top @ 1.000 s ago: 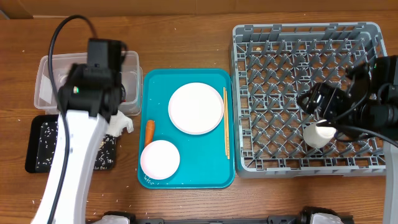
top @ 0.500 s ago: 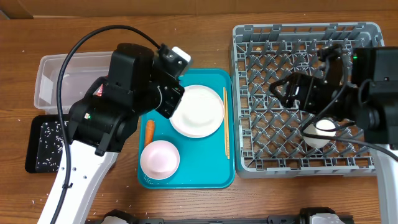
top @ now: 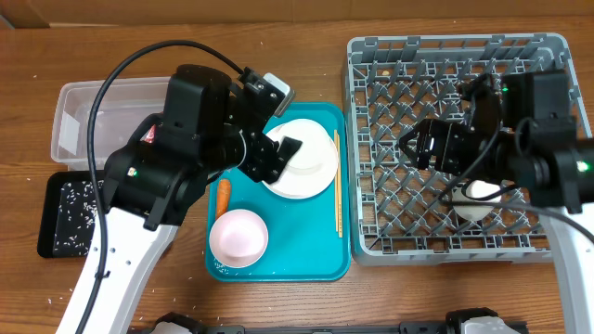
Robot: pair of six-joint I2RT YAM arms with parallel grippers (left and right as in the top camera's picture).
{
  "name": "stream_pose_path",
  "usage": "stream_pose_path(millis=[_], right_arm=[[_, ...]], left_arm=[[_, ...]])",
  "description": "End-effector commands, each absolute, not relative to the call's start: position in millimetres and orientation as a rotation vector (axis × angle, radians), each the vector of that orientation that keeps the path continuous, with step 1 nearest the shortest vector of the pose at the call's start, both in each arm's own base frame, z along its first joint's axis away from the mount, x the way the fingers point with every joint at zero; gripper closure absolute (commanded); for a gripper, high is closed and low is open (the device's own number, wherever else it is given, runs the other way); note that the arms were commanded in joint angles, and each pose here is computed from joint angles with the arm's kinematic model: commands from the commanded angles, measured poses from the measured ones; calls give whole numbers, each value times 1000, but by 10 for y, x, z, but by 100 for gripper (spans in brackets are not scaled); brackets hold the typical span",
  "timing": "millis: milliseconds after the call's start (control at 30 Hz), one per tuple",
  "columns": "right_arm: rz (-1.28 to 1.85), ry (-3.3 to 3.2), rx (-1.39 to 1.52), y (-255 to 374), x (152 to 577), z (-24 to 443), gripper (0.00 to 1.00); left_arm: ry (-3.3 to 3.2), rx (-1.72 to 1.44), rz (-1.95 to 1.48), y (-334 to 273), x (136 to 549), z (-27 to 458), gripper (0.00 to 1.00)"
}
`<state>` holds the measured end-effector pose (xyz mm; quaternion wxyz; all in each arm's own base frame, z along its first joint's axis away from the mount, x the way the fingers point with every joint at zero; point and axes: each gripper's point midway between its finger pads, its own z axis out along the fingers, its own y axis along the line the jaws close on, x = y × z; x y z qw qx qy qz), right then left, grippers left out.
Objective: Sort waste into correct bins and load items into the dishwasher
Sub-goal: 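Carry the empty bowl back and set it on the white plate, then move right gripper to the bowl on the plate and grasp its rim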
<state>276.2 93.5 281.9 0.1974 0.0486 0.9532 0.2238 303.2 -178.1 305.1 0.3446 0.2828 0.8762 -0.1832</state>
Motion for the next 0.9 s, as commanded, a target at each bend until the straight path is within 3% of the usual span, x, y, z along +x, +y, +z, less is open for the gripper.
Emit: stream_pose_path(millis=[0,100,200,233,300,333,567,667,867], right_arm=[[566,2722,191,883,2849,2672,18],[658,2764,118,1057,2873,2588,31],[633,2832,87,1166,2881,2433,33],[616,2847,93,1185,2894,2390,32],[628,2855,68,1282,2929,2344,33],[632,2857,40,1349,2944,2321,33],[541,2850,74,1614,3083,2186,37],[587,2825,40,1838,3172,2149,38],[571,2869,101,2188,3315,1805,44]], left_arm=[[2453,596,-398,-1655,3194,2690,5],[2596,567,-357,-1612,3231,2341,32],[2728,419,-317,-1544,3325,2033,33],[2783,348,-288,-1485,3351,1908,43],[2869,197,-267,-1390,3380,1721,73],[2898,153,-304,-1389,3396,1651,78],[2934,88,-464,-1419,3556,1440,70],[3001,77,-426,-1370,3493,1302,73],[2966,7,-580,-1321,3519,1590,57]])
